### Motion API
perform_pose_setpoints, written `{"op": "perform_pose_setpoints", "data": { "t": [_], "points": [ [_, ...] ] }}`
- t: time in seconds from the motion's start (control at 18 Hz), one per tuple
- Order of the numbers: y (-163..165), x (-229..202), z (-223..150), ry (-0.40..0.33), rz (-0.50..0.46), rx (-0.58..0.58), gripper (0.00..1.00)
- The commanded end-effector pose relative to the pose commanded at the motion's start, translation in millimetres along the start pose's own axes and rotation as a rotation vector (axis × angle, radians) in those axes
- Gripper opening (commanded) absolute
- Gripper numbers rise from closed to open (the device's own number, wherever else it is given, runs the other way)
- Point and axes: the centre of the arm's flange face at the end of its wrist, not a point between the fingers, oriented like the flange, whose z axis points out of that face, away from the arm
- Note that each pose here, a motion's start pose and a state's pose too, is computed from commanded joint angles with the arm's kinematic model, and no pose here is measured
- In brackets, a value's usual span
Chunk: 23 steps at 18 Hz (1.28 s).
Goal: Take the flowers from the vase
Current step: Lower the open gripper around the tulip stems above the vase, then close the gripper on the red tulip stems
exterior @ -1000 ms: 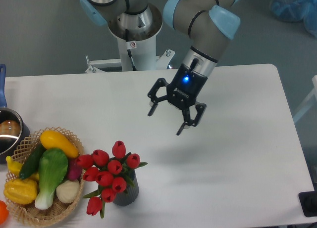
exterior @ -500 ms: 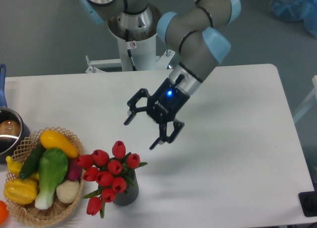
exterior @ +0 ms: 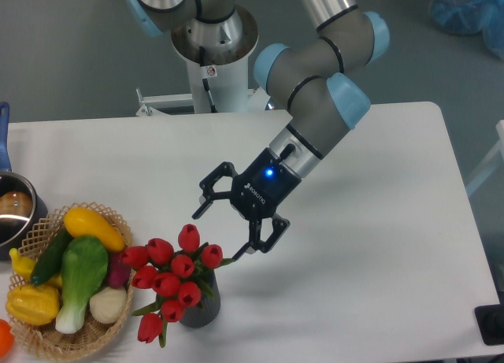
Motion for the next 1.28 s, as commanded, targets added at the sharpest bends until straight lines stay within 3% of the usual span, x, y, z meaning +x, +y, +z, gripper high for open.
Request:
{"op": "perform_pose_setpoints", "data": {
  "t": [0.83,0.89,1.06,1.11,1.17,1.28],
  "points": [
    [-9,9,42,0.075,0.019,0.017,0.99],
    [-9,9,42,0.075,0.018,0.017,0.89],
    [-11,11,40,0.073,0.022,0.017,0.31],
    [-11,11,39,0.07,0.023,0.016,0.16],
    [-12,11,39,0.068,0.024,0.012,0.05],
    [-12,10,35,0.061,0.025,0.01,0.0]
  ]
}}
